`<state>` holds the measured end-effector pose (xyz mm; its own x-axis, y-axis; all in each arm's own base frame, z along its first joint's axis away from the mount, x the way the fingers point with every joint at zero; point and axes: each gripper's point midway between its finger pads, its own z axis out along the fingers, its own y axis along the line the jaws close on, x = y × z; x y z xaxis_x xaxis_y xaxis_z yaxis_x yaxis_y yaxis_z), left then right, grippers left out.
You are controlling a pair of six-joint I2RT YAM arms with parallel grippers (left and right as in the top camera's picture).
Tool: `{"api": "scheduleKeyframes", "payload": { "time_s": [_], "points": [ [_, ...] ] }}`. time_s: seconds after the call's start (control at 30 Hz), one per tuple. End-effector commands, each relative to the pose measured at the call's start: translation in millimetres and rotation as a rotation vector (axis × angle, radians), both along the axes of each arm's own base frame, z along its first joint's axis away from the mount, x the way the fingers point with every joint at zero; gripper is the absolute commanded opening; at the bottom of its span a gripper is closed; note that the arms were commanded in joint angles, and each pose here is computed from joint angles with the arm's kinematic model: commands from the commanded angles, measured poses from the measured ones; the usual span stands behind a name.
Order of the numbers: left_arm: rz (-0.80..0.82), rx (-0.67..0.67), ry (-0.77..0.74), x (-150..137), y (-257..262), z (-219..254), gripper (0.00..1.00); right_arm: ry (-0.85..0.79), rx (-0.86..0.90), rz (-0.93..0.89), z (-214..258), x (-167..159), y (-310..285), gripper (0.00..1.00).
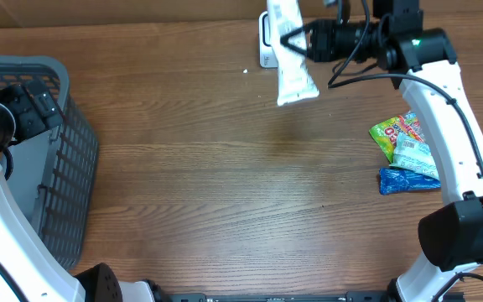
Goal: Scan the item barcode
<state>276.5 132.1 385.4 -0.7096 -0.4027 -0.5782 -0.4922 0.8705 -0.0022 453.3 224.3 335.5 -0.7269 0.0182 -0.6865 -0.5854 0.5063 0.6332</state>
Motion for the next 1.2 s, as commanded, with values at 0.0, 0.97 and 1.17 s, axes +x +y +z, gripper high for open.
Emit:
{"api": "scheduleKeyframes", "payload": {
  "time_s": [0.0,0.97,1.17],
  "points": [
    [0.011,-0.005,-0.018,0.5,0.2,3.7,1.0,-0.223,-0.123,-0.163,44.5,21.6,-12.3,0.04],
    [0.011,-0.005,-0.018,0.5,0.2,3.7,1.0,-0.803,-1.34,-0.382,-125.8,175.8,-29.2,0.04],
    [0.011,-0.005,-0.018,0.5,0.2,3.7,1.0,-0.801,-1.457,-0.296,-167.0,183.0,-31.8,0.04]
  ]
}}
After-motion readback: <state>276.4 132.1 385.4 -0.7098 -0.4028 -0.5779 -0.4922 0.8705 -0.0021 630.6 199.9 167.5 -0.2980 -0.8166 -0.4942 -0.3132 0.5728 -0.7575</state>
